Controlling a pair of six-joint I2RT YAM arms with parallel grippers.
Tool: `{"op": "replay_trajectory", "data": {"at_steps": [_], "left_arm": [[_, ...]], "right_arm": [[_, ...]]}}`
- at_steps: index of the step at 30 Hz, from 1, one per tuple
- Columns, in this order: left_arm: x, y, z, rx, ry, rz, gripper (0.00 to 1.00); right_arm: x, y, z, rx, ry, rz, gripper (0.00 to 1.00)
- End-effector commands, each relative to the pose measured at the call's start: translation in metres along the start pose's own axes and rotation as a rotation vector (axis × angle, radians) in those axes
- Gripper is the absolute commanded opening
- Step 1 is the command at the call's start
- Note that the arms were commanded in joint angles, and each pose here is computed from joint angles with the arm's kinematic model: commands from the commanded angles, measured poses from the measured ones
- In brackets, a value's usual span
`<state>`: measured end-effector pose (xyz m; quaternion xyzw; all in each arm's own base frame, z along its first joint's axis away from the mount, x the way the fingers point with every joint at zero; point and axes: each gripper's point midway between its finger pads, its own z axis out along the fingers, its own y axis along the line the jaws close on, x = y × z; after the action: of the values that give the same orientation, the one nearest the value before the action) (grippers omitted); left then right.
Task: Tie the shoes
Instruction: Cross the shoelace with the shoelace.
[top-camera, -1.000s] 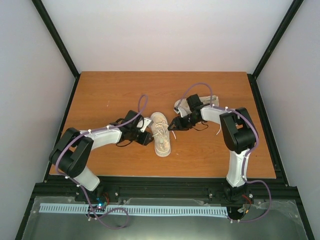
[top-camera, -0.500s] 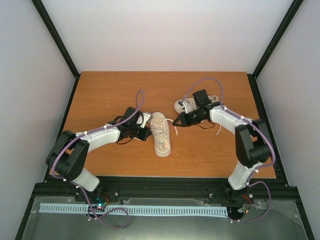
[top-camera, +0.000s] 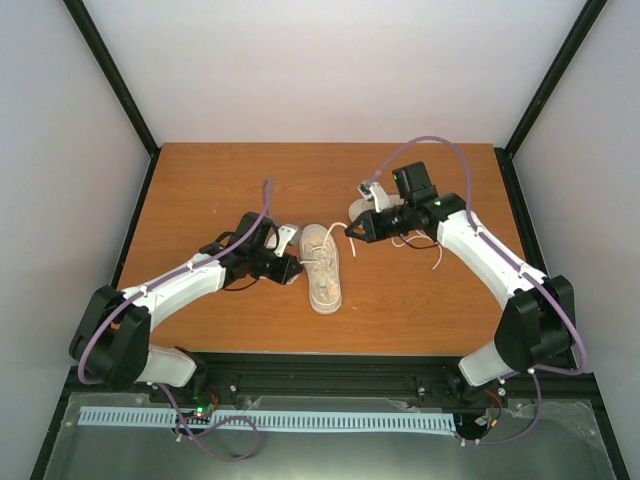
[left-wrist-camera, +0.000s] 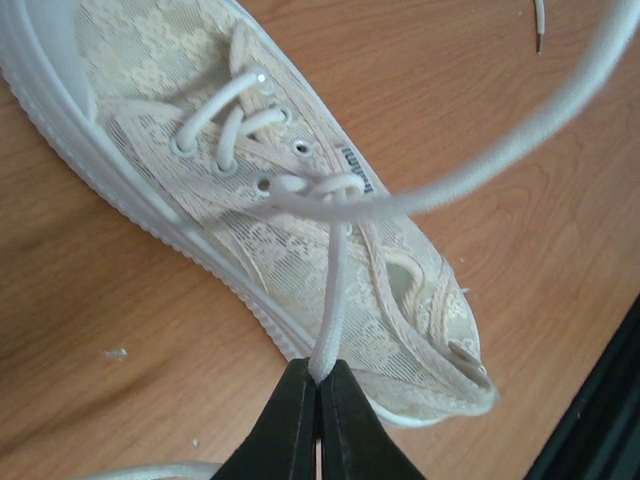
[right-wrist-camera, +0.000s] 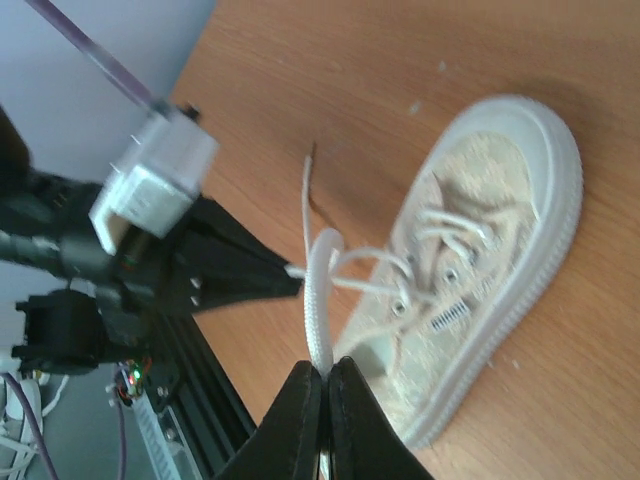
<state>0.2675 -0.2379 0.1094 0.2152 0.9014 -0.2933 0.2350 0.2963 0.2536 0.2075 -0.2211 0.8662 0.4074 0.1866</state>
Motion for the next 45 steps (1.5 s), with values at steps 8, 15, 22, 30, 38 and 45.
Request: {"op": "replay_trajectory", "data": {"at_steps": [8, 15, 22, 30, 38, 45], "left_arm": [[-0.006, -0.047, -0.026, 0.191, 0.039, -0.013, 0.04], [-0.014, -0.05, -0.028, 0.183, 0.015, -0.048, 0.04], [0.003, -0.025, -0.02, 0.065, 0.041, -0.136, 0.03], [0.063, 0.016, -0.013, -0.119, 0.186, -0.28, 0.03], [0.084, 0.035, -0.007, -0.152, 0.194, -0.353, 0.01], [0.065, 0.019, -0.012, -0.054, 0.083, -0.302, 0.03]], "right_arm": [[-0.054, 0.033, 0.085, -0.025, 0.012, -0.037, 0.06], [-0.079, 0.025, 0.078, 0.067, -0.049, -0.058, 0.03], [-0.045, -0.019, 0.036, 0.214, -0.066, 0.007, 0.03], [-0.025, -0.001, 0.076, 0.19, 0.092, -0.184, 0.4], [-0.041, -0.007, 0.148, 0.196, 0.12, -0.166, 0.52], [-0.044, -0.024, 0.207, 0.241, 0.166, -0.151, 0.52]]}}
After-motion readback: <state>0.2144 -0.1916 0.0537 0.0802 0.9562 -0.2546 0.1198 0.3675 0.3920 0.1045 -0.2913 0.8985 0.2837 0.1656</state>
